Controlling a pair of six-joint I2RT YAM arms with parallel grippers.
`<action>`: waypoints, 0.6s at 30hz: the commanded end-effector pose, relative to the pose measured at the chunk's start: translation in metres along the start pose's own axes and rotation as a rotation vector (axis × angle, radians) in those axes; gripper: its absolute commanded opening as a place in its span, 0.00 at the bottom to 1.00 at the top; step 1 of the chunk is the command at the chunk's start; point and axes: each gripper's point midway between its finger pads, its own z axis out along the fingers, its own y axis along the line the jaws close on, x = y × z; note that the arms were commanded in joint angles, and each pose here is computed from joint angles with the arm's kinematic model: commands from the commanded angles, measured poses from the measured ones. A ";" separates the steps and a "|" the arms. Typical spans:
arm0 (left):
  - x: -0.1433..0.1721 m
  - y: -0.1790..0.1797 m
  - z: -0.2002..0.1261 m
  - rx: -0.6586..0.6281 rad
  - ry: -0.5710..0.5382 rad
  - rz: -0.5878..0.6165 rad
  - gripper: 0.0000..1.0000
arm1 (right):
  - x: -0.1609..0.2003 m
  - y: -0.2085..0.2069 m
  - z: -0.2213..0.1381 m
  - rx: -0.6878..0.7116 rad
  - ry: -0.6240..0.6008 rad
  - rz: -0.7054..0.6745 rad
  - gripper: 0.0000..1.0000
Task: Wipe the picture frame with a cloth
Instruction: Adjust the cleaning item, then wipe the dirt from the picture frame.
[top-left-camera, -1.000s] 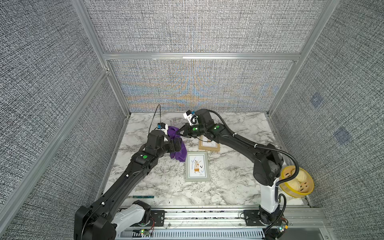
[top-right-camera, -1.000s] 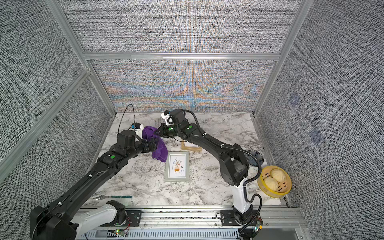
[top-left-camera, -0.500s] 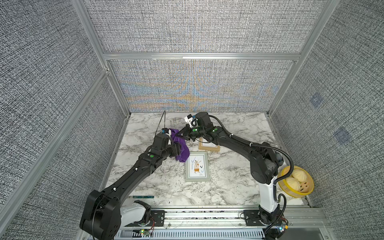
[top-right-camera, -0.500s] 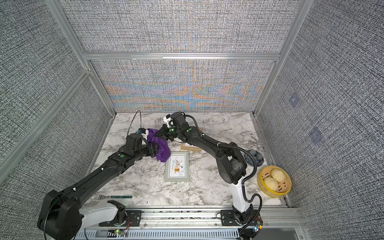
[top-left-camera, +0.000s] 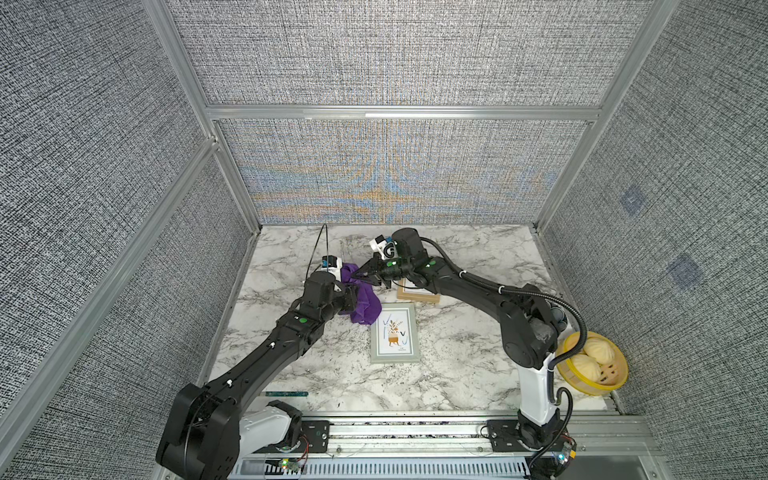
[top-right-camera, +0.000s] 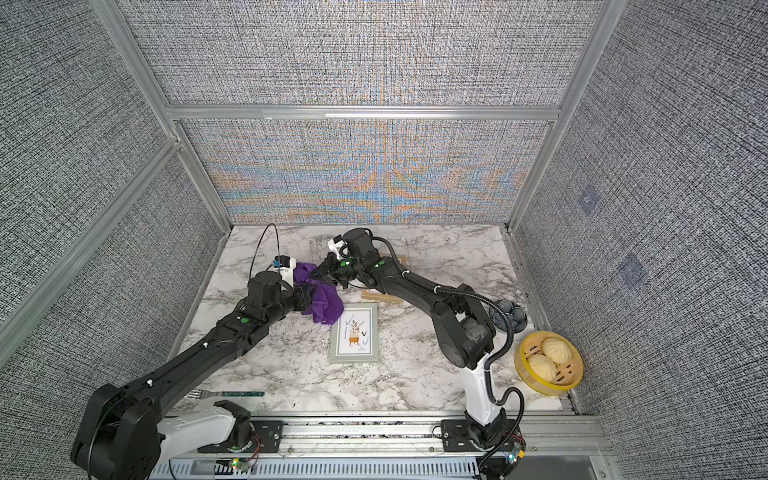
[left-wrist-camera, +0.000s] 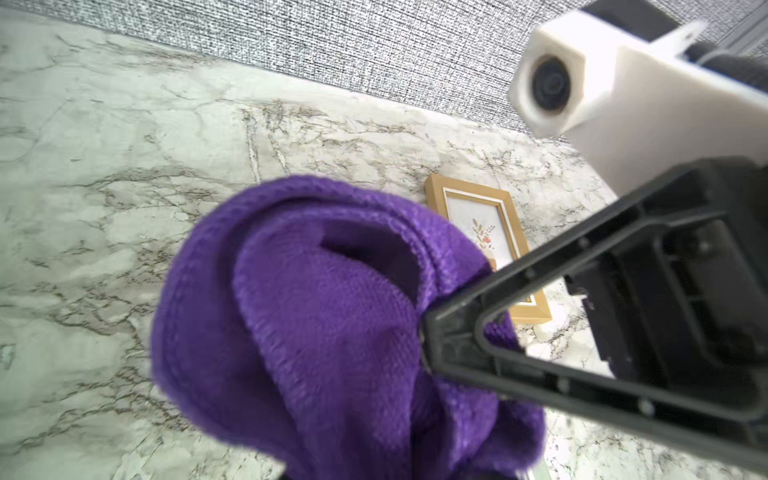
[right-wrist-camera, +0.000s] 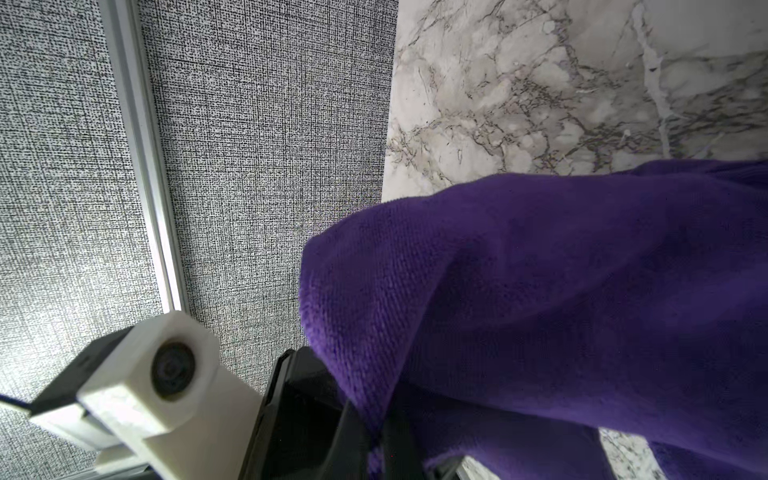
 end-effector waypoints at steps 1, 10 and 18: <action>-0.010 -0.011 -0.001 0.051 -0.025 0.058 0.17 | 0.005 0.006 -0.010 0.002 0.036 -0.042 0.00; 0.018 0.035 -0.017 -0.234 0.174 0.042 0.00 | -0.023 -0.046 -0.100 0.387 -0.174 -0.241 0.70; 0.014 0.085 -0.081 -0.637 0.353 0.098 0.00 | 0.018 -0.134 -0.125 0.702 -0.118 -0.237 0.60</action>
